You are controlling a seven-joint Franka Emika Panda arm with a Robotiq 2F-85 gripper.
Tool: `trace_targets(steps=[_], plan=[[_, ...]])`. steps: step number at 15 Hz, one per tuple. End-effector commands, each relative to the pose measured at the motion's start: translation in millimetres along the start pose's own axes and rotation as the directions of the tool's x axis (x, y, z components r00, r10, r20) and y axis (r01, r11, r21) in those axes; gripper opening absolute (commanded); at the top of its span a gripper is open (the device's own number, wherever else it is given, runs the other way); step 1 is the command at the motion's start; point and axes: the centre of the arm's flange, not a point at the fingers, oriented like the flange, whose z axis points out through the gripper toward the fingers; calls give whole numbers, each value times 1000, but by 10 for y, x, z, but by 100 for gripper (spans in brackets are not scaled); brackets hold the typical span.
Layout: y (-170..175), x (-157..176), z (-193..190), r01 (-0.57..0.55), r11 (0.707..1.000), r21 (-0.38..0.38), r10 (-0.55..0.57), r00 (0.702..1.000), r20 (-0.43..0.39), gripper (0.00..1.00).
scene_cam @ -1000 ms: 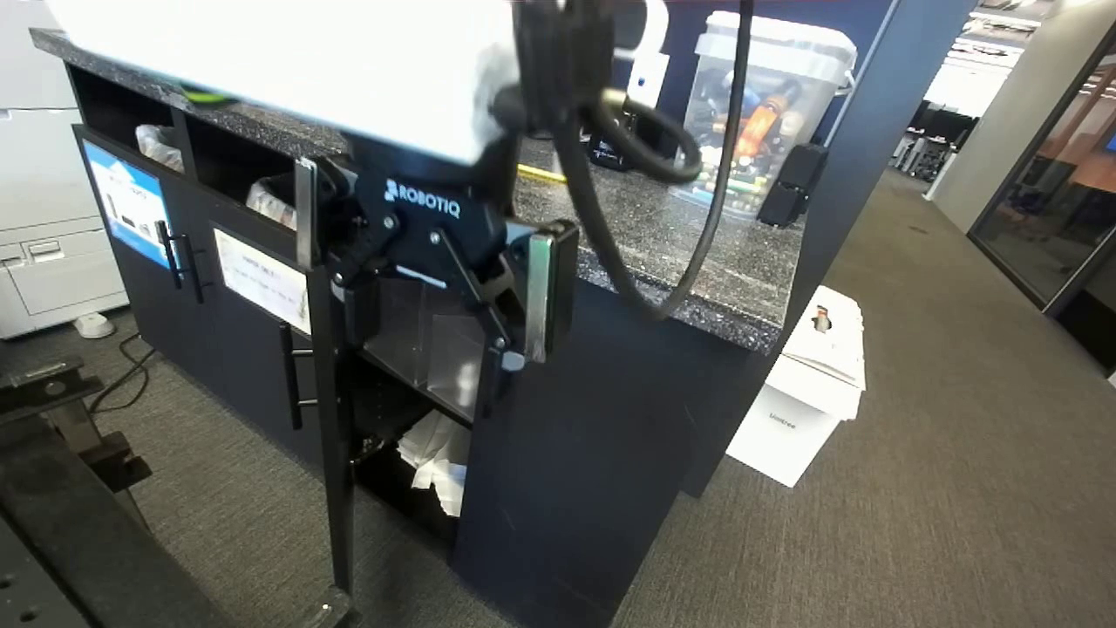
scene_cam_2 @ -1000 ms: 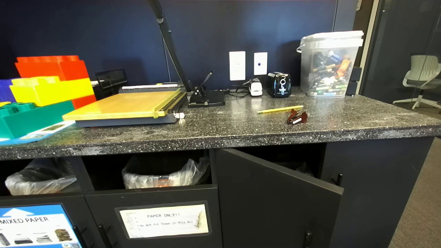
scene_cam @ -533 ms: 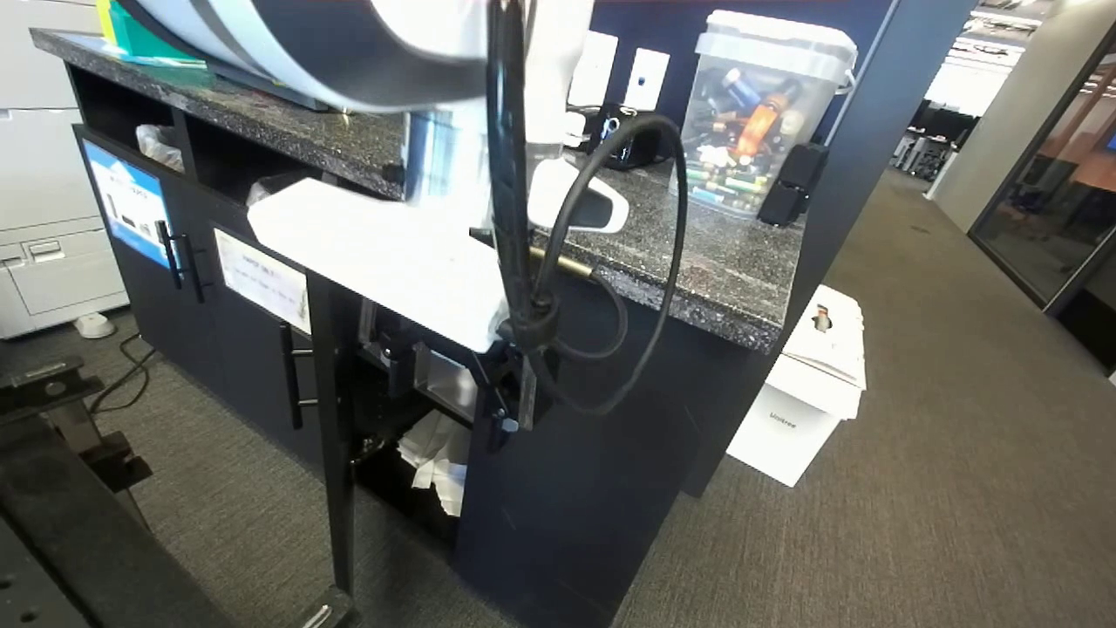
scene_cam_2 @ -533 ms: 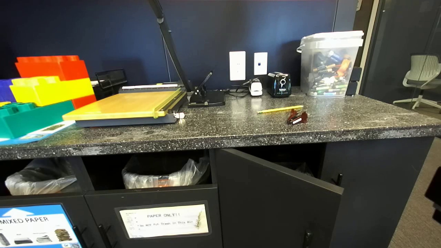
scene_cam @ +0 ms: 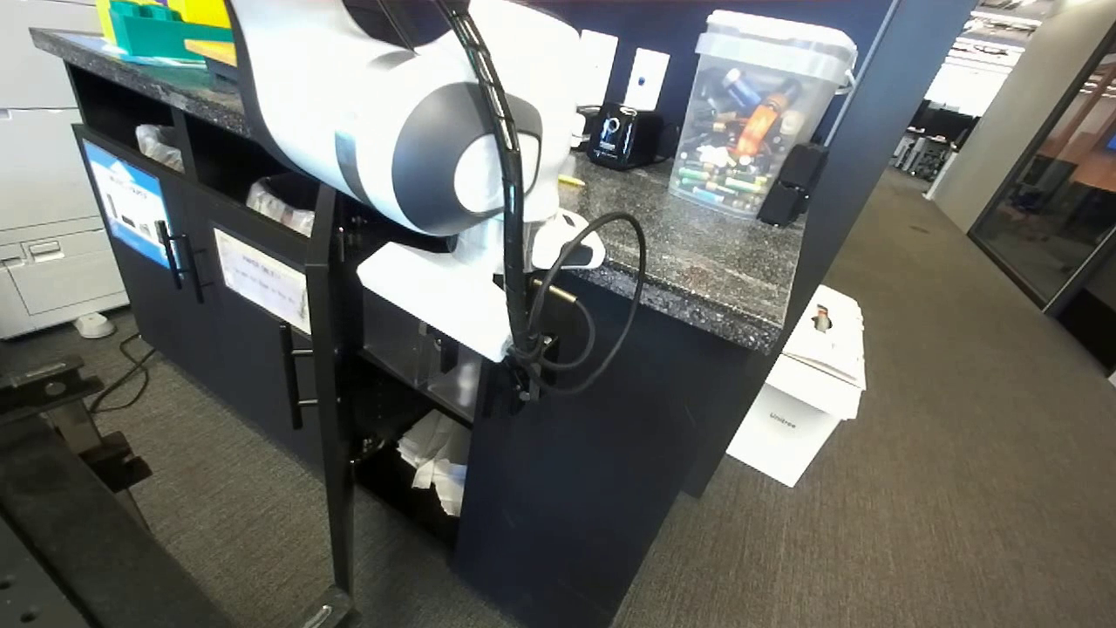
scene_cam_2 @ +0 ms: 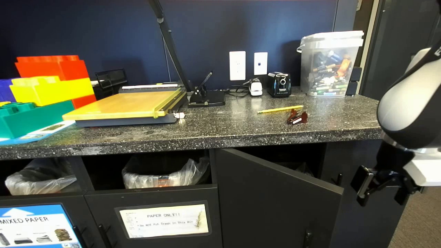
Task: Open the right door of the cabinet on the far right.
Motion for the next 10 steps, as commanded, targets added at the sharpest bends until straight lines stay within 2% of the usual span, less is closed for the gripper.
trace_targets(steps=[1,6,10], plan=[[-58,414,258,-21,1000,14,22,998,-66,100],[-151,438,545,-12,1000,25,14,996,-88,100],[-215,255,630,7,998,61,4,985,-174,100]])
